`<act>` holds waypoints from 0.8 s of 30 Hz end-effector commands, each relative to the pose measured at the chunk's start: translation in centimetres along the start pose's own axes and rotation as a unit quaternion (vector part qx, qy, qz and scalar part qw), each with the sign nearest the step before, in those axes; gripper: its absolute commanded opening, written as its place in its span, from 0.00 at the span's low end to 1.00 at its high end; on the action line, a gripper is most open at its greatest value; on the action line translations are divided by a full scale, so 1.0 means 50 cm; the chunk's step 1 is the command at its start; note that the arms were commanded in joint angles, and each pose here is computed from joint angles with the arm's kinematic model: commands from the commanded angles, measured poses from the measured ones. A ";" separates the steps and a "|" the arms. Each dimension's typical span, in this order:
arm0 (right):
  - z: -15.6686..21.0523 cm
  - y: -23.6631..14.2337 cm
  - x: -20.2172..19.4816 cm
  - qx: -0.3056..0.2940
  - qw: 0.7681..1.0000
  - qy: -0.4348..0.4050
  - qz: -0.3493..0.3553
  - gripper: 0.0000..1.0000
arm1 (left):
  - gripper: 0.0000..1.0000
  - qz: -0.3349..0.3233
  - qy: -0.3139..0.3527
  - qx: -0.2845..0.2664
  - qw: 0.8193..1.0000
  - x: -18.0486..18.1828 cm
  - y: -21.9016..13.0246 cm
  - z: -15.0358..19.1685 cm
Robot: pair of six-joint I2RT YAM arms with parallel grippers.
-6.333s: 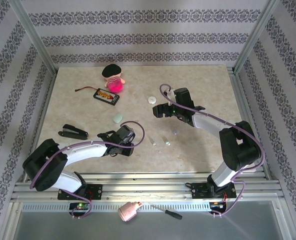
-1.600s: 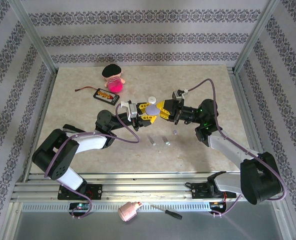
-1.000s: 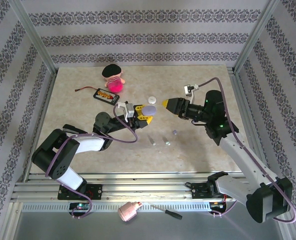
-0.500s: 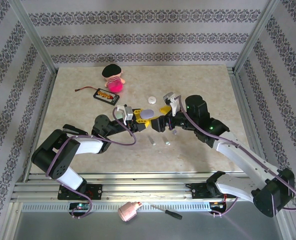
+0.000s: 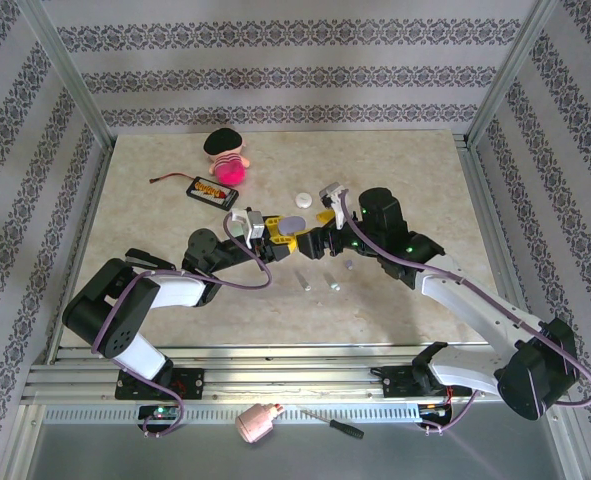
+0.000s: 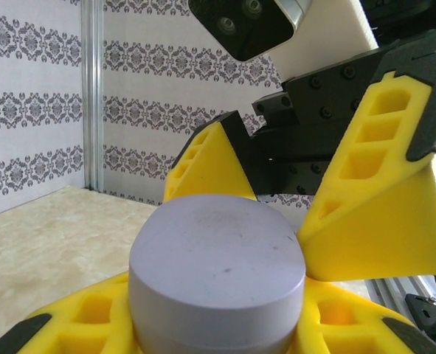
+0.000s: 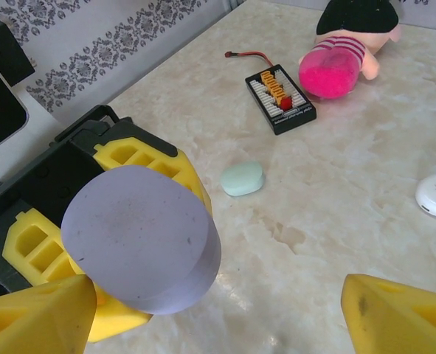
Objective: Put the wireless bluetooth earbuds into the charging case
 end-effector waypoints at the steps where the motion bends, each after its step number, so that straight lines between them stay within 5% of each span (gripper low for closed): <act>1: -0.037 0.000 0.000 -0.046 0.998 -0.009 0.029 0.85 | 0.24 0.024 0.013 -0.020 0.999 -0.005 0.000 -0.019; 17: -0.087 0.007 -0.005 -0.072 0.997 -0.007 0.025 0.85 | 0.22 0.025 0.027 -0.019 0.999 -0.012 -0.009 -0.019; 24: -0.106 -0.030 0.034 -0.084 0.996 -0.017 -0.028 0.86 | 0.22 0.005 0.041 -0.008 0.999 -0.009 -0.013 -0.004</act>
Point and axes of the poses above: each hand's point on the last joint's axis, 136 mm out from that joint toward the fingers, its own y axis out along the fingers, its own x axis along the line the jaws close on, z = x × y, the point moved 10 cm from there along -y, back along the fingers, and after that the axes turned 8 degrees about y, right-handed, at the moved point
